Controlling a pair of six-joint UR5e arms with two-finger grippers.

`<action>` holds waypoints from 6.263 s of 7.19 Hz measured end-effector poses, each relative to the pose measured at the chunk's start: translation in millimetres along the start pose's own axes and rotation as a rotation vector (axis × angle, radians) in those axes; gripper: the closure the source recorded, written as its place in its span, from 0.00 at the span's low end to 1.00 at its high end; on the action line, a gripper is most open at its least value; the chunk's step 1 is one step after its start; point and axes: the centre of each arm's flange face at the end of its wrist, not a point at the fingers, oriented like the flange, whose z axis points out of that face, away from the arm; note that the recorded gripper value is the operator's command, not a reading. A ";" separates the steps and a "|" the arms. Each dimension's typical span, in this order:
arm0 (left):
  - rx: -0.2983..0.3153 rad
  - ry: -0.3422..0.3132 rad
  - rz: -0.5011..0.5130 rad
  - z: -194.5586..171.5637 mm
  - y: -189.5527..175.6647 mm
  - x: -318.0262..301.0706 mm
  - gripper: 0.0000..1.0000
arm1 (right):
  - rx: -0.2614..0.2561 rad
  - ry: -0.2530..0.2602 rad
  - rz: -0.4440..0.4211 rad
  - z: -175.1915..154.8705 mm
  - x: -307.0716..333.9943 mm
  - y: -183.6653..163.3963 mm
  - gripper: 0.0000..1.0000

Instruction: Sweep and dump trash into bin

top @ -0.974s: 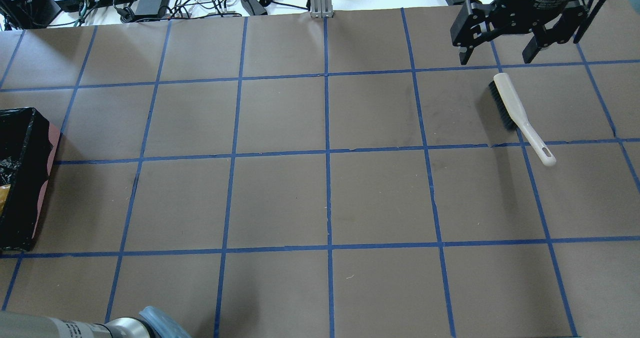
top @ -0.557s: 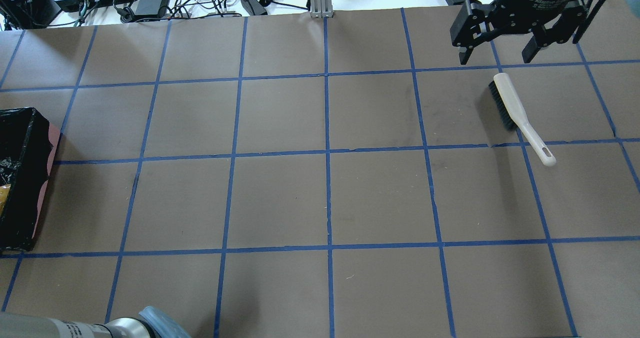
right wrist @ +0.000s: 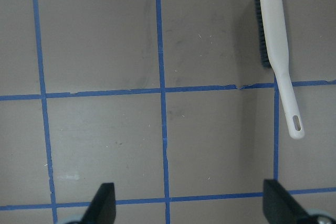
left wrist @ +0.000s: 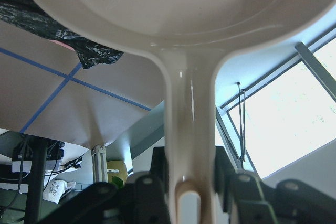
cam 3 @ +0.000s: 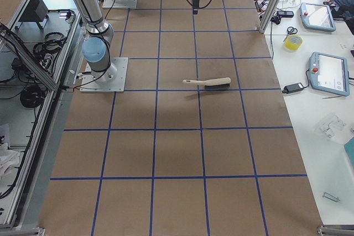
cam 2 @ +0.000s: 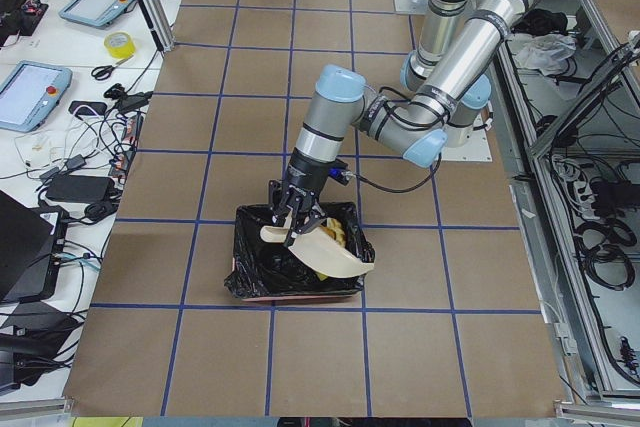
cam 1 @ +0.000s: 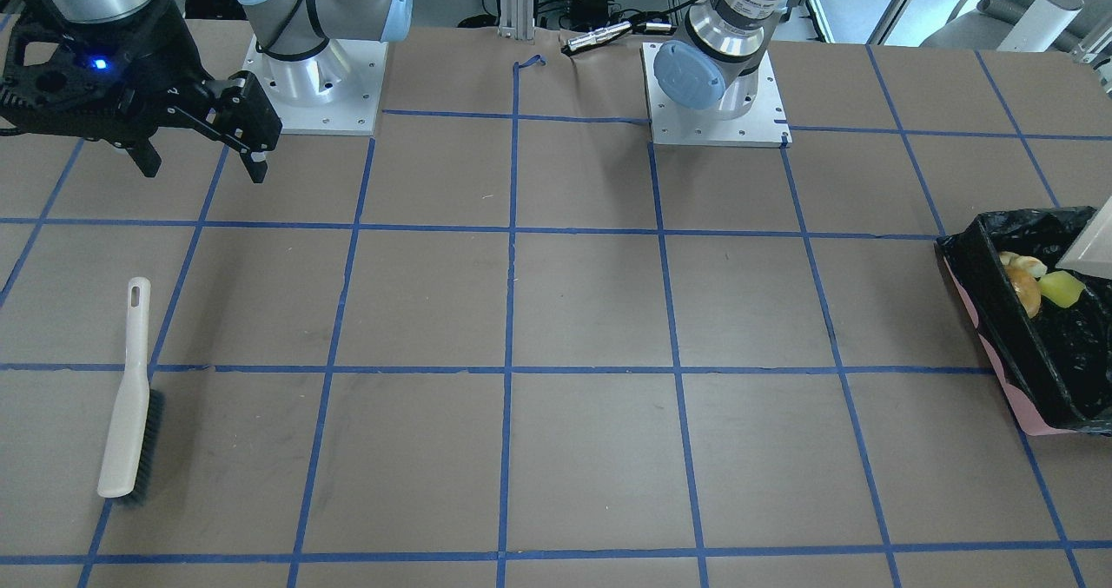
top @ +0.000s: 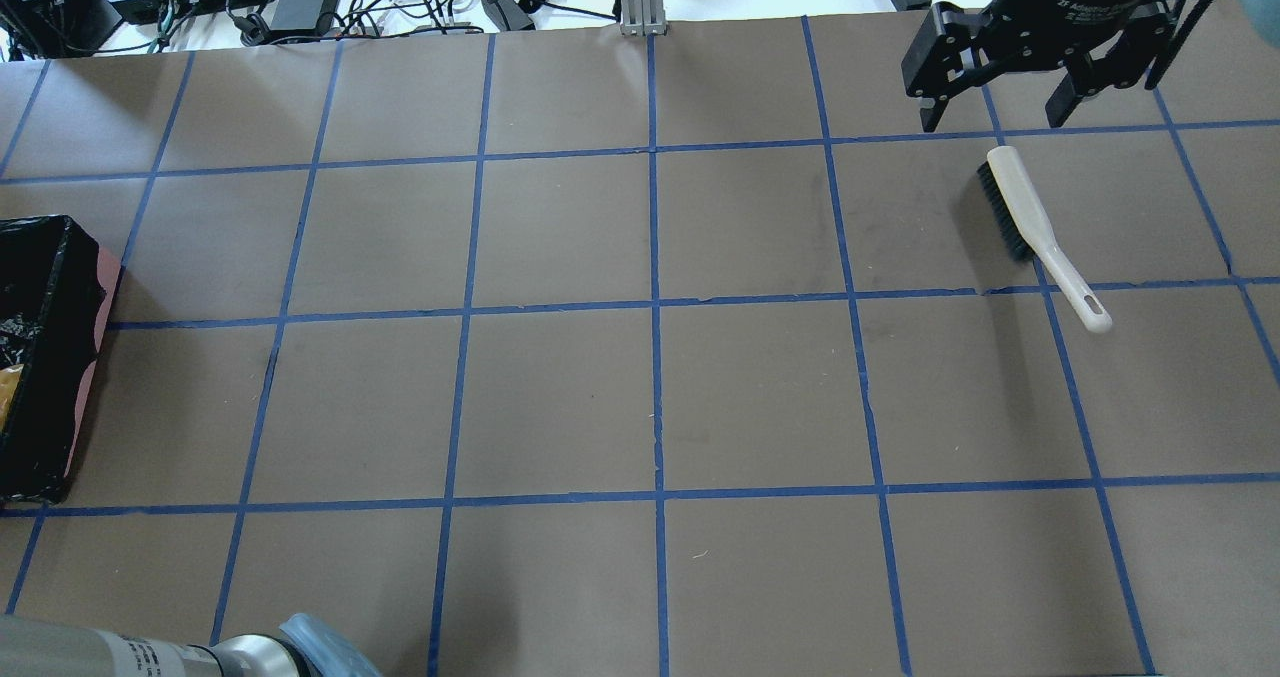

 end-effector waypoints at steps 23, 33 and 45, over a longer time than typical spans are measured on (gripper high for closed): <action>0.603 0.118 -0.711 56.1 -195.0 -495.1 1.00 | -0.002 -0.012 -0.002 1.7 -1.2 -1.1 0.00; 0.610 0.084 -0.787 41.7 -195.1 -501.9 0.34 | -0.004 -0.012 -0.003 1.9 -1.2 -1.0 0.00; 0.572 0.434 -1.686 -252.5 -253.7 -398.2 0.00 | -0.001 -0.011 -0.005 1.2 -1.0 -0.8 0.00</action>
